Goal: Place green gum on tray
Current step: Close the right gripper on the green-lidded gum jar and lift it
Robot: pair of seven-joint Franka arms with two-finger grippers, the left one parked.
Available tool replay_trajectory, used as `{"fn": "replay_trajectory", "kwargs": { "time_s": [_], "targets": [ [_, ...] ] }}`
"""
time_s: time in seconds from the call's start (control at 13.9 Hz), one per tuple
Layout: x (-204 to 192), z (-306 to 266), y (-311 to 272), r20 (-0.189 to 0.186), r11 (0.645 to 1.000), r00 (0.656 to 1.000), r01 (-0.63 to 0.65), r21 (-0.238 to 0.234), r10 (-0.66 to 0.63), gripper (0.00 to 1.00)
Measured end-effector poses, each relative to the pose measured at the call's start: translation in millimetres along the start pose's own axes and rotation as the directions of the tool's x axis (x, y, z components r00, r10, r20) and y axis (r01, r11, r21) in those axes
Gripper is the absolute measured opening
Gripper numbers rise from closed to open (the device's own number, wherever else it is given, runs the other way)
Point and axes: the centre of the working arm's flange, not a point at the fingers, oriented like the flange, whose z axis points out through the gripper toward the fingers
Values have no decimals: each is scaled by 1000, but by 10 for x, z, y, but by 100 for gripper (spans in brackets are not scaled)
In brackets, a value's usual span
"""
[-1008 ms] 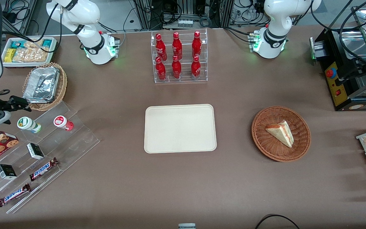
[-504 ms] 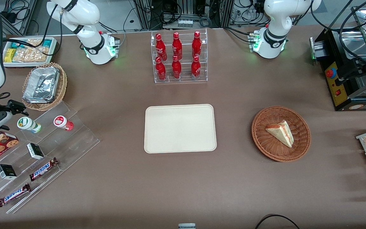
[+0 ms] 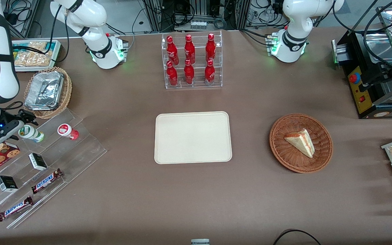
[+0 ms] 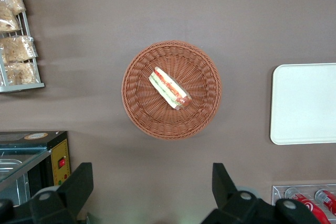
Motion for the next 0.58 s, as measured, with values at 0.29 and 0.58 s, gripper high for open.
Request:
{"fn": "replay_trajectory", "kwargs": {
  "time_s": [0.29,0.58],
  "targets": [
    [1,-2,1,-1,1000,1000,0,-1,0,63],
    [69,-111,-8,-9,1000,1000,-5,-14,5,59]
  ]
}}
